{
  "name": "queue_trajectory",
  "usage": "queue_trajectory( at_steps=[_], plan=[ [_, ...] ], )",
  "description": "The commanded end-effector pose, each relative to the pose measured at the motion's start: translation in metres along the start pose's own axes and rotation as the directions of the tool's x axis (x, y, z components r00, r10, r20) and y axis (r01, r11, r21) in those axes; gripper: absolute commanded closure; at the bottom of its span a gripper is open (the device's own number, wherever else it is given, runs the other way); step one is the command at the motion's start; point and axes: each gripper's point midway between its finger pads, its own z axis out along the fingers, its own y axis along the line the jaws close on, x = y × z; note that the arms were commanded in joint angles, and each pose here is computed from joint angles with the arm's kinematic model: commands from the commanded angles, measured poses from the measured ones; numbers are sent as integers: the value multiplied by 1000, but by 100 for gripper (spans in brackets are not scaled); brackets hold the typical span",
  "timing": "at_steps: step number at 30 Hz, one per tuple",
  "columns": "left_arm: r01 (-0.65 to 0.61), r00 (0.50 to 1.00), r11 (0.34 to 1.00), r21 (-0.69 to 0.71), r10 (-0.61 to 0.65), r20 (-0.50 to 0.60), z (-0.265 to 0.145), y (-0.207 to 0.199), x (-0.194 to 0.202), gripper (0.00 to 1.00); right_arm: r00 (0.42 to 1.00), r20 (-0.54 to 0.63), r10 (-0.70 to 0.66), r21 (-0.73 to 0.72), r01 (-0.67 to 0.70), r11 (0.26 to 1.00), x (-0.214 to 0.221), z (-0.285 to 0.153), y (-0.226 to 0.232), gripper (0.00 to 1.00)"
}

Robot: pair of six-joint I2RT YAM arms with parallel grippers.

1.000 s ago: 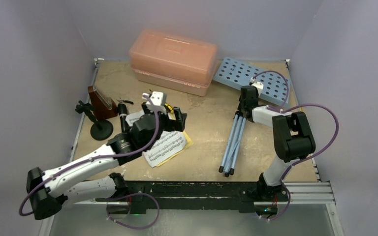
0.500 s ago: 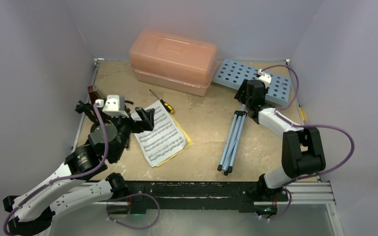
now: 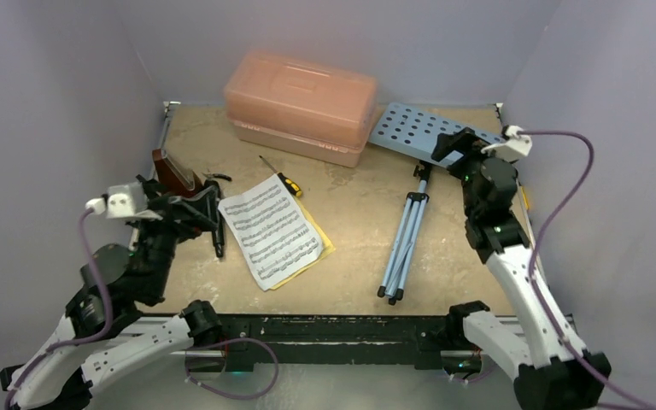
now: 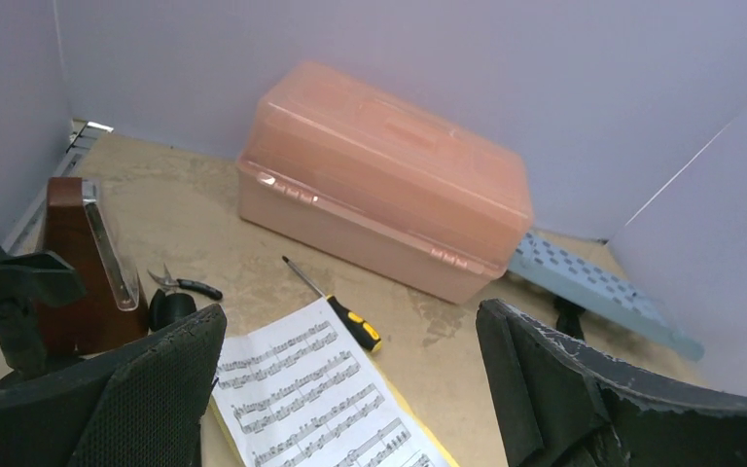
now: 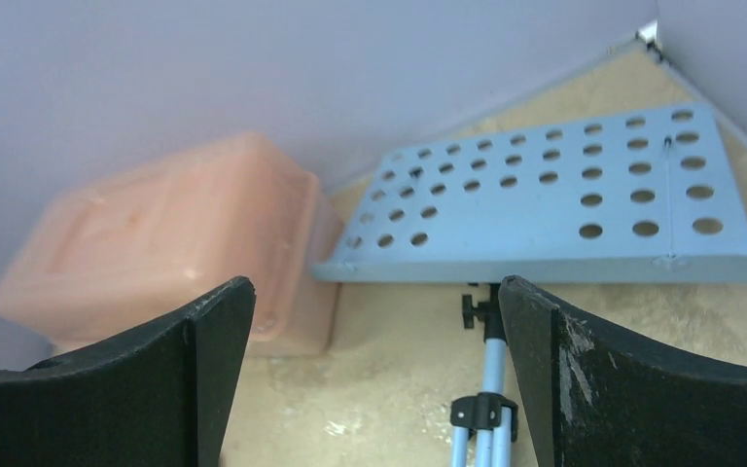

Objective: Pack up the instrument practice props
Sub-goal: Reset both arms

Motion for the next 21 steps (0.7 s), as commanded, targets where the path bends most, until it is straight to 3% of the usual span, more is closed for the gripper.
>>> queue_trajectory(
  at_steps=[1, 10, 15, 19, 21],
  plan=[
    [57, 994, 998, 20, -58, 97, -15, 18, -20, 1, 996, 88, 21, 4, -22, 1000, -36, -38, -5, 2],
    [64, 990, 997, 35, -67, 121, -28, 33, -25, 1, 952, 306, 16, -20, -10, 1000, -106, -125, -18, 2],
    [57, 988, 997, 57, -64, 140, -34, 39, -23, 1, 921, 390, -8, -25, 19, 1000, -121, -158, -28, 2],
    [99, 968, 981, 164, -133, 212, -46, 38, -24, 1, 901, 433, 4, -9, 0, 1000, -126, -170, -38, 2],
    [106, 974, 983, 149, -133, 183, -48, 39, -28, 1, 905, 426, 5, 11, -11, 1000, -123, -169, -42, 2]
  ],
)
